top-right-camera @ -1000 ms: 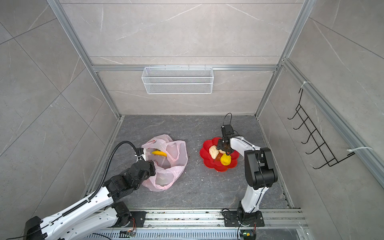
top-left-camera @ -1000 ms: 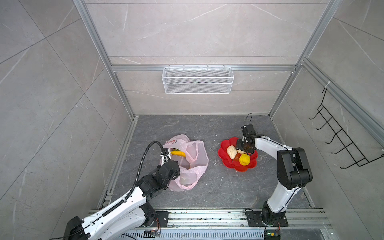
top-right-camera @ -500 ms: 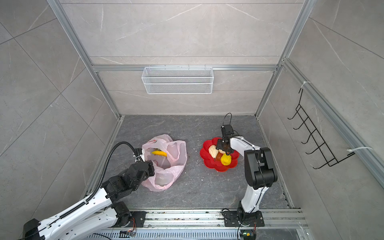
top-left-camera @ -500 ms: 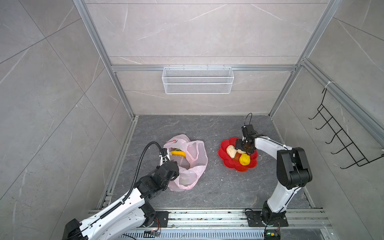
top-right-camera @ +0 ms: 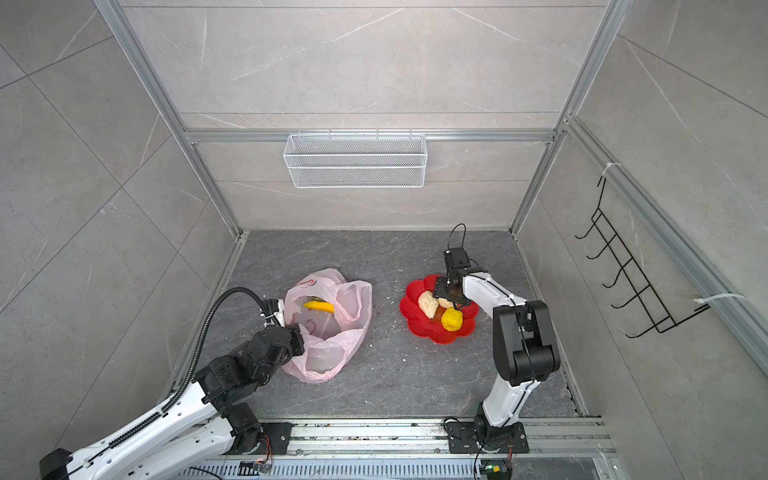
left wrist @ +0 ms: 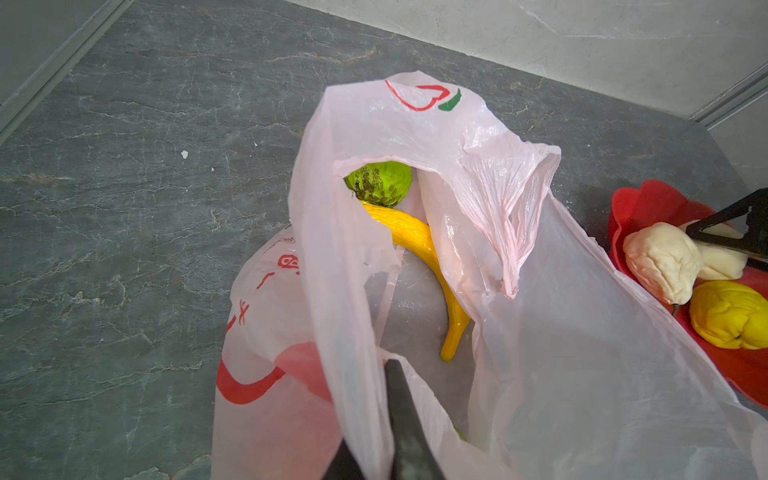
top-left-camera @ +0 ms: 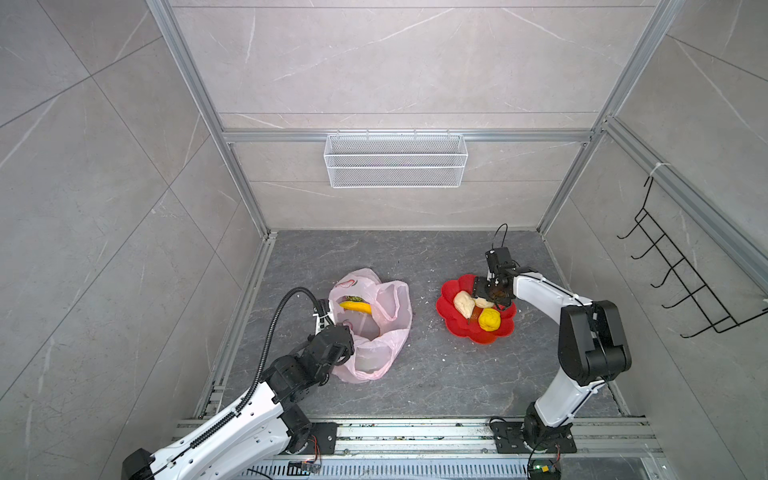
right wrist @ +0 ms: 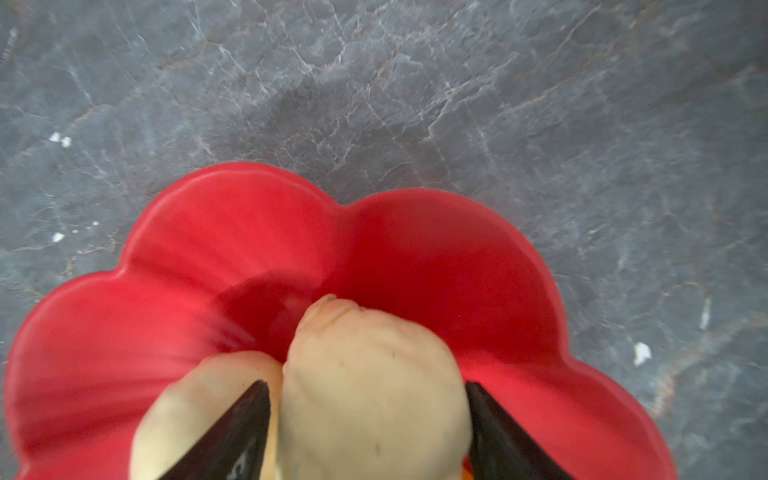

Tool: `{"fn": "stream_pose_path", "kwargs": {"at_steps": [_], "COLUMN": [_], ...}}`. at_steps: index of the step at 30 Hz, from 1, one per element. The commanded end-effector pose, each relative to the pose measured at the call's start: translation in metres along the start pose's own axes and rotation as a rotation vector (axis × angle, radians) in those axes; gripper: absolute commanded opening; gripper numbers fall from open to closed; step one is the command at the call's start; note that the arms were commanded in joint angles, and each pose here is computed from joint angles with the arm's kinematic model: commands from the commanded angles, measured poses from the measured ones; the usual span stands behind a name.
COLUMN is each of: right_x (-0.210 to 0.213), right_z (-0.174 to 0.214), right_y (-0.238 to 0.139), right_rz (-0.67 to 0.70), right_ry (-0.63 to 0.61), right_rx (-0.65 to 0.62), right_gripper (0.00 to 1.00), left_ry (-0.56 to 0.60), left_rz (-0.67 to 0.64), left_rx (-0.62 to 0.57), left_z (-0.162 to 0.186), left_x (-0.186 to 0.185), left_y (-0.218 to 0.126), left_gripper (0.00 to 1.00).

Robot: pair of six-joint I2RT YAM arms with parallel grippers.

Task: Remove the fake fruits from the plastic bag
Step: 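Lower the cream fruit into the red plate and open right gripper, then move right gripper back to the bag while left gripper regrips bag rim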

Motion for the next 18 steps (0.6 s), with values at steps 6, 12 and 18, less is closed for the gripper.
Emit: {"fn": "stream_pose_path", "kwargs": {"at_steps": [6,12,18], "right_x": [-0.002,0.012,0.041], "right_z": [-0.006,-0.010,-0.014], "right_y": [-0.051,-0.082,-0.112], "right_rz": [-0.007,-0.055,-0.102], "right_ry": [-0.010,-0.058,-0.128], "right_rx": [-0.075,-0.127,-0.187], "right_gripper": [0.76,0.75,0.74], "left_ry": [0.002,0.017,0.020], "left_rz": [-0.037,-0.053,-0.044], "left_rx": [-0.021,-0.002,-0.013], "left_z": [-0.005,-0.005,-0.016], "left_x": [0.007,0.008,0.004], "left_y": [-0.007,-0.008,-0.016], "left_gripper": [0.27,0.52,0.65]}}
Point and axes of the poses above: each gripper's point midway between its finger pads, its own y axis out along the fingers, its own x axis along the line the jaws close on, z = x × y, the point moved 8 cm from there along -y, back along the fingers, and after that the axes turned 6 degrees about -y, right-handed, at the moved point
